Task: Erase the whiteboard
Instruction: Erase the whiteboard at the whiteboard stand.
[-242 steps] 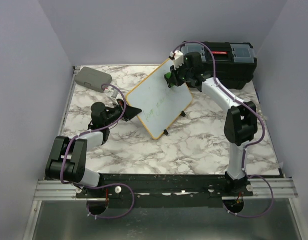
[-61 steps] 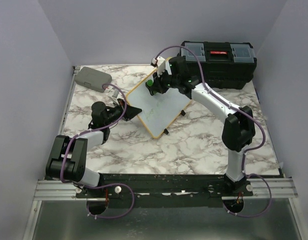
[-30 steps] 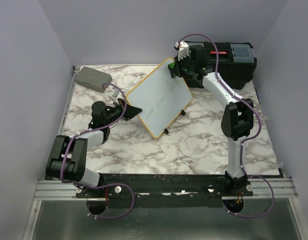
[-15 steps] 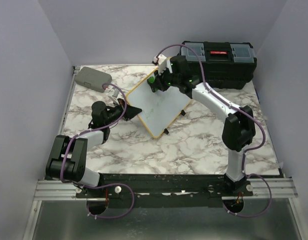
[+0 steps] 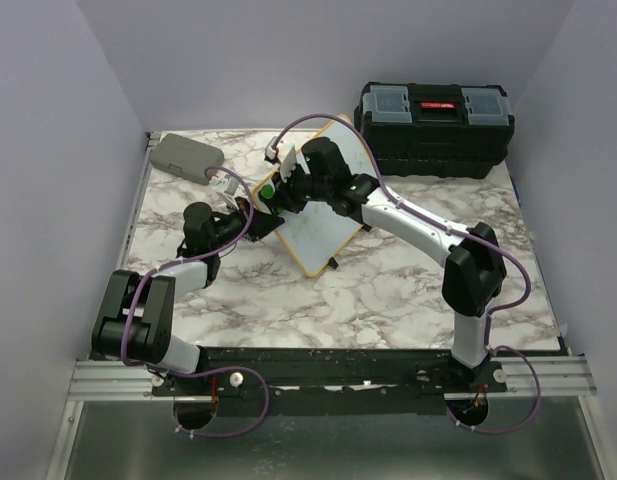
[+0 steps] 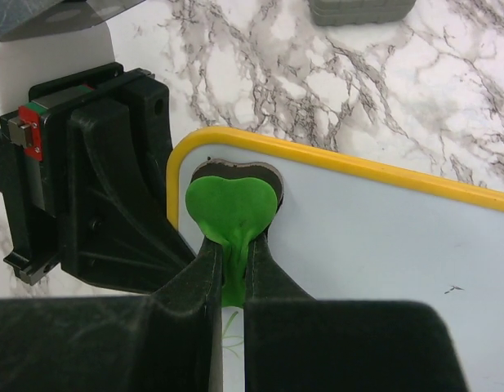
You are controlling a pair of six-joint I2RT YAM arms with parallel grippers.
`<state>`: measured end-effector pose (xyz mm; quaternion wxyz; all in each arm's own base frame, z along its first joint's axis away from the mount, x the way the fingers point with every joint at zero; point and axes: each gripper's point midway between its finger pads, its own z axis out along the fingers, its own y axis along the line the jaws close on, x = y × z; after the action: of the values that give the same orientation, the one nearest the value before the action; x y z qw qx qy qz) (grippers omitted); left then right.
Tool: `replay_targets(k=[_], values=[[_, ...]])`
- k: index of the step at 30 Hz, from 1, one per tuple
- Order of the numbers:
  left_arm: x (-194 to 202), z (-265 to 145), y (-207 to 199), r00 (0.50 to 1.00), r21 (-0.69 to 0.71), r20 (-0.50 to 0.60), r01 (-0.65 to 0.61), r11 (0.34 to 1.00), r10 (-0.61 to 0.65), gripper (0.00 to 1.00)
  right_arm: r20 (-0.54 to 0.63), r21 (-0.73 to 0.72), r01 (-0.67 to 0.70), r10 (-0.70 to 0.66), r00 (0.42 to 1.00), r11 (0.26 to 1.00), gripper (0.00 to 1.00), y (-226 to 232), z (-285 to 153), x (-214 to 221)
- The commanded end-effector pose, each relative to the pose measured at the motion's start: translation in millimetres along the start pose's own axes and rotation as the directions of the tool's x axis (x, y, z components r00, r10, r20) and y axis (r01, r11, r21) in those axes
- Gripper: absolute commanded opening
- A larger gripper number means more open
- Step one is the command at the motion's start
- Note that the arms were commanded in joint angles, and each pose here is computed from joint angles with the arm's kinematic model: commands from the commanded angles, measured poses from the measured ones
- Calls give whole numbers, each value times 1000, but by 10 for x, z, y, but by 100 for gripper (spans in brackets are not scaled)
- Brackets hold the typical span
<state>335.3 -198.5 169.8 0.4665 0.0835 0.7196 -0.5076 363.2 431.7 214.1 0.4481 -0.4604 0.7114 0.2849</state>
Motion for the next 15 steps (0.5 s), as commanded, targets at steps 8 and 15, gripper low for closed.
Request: replay_targets(k=[8,15], values=[[193,5,-272,993,151,-87,-65,986,79,0,-29,341,-90,106,994,936,1,-1304,-441,376],[186,9,-264,993,146,-85,-63,987,76,0,9,404,-123,130,991,907,1,-1852,-676,421]])
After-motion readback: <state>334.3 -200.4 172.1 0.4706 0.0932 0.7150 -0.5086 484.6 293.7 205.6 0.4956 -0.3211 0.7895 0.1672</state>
